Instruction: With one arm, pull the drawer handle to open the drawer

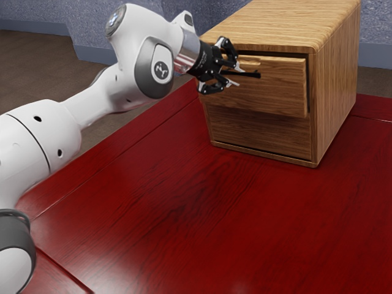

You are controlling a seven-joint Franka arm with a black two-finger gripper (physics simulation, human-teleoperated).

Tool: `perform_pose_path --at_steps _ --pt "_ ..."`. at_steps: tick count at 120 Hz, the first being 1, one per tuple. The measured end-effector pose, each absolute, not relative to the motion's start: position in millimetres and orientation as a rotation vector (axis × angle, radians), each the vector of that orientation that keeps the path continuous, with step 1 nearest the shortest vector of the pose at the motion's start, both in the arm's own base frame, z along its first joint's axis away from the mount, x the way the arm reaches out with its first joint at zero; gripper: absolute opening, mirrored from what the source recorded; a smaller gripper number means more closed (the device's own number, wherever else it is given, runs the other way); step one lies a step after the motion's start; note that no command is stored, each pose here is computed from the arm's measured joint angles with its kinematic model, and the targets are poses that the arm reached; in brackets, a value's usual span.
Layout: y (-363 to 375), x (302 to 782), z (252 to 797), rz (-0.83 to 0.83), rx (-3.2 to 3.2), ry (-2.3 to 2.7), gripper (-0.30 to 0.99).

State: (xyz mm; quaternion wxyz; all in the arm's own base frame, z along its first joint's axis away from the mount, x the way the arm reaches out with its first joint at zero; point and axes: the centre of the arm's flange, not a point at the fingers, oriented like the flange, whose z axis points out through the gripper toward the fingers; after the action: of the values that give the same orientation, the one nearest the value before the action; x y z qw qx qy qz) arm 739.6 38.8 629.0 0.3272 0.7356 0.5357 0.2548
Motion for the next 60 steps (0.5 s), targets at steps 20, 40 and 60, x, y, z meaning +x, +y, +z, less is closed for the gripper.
perform_pose_path --at_steps 20,40,60 --pt "37.9 735.0 633.0 0.664 1.927 1.401 0.14" --pt "37.2 732.8 631.5 0.652 1.934 1.403 0.16" --pt "37.3 730.7 628.0 0.641 1.942 1.410 0.17"
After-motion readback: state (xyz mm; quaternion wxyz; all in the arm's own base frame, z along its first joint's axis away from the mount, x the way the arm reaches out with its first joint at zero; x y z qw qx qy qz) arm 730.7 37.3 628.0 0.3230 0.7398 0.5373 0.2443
